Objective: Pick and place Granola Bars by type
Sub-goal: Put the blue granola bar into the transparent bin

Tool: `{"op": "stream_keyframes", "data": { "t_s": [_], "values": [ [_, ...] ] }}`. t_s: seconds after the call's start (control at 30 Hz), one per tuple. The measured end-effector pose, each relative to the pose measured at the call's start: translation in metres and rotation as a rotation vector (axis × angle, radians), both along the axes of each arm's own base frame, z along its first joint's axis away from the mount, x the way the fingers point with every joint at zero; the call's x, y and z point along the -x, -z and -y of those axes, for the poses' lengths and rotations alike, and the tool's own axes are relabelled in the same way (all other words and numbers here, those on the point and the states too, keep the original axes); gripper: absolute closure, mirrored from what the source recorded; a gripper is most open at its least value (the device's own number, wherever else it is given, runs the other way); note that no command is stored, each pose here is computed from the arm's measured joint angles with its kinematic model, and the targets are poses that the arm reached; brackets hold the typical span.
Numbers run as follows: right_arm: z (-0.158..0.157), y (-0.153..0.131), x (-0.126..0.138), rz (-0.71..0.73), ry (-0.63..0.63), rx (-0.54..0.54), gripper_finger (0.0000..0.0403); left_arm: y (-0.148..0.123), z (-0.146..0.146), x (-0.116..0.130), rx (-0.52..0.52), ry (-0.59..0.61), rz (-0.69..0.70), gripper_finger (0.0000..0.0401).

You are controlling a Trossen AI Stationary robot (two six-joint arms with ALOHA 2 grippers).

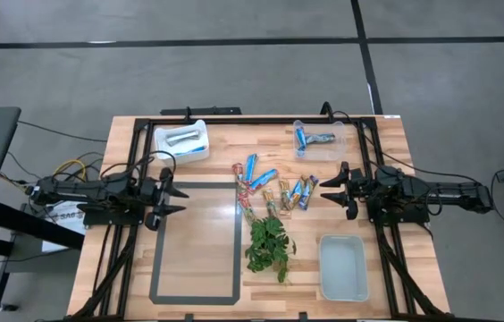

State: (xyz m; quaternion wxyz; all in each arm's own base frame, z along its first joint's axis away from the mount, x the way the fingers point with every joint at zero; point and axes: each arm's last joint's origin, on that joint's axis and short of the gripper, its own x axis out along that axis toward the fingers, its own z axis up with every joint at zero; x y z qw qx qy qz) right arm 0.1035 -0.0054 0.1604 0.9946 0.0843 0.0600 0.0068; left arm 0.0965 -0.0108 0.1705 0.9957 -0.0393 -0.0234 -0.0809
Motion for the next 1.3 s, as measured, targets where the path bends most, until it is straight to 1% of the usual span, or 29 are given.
{"op": "stream_keyframes", "data": {
  "t_s": [0.23, 1.3],
  "values": [
    [0.0, 0.0, 0.0, 0.0, 0.0, 0.0, 0.0239, -0.0001, 0.0004, 0.0, 0.036, 0.014, -0.004, 0.0237],
    [0.0, 0.0001, 0.0, 0.0, 0.0, -0.001, 0.0238, 0.0005, 0.0003, -0.0004, 0.037, 0.012, -0.011, 0.0237]
  ]
}}
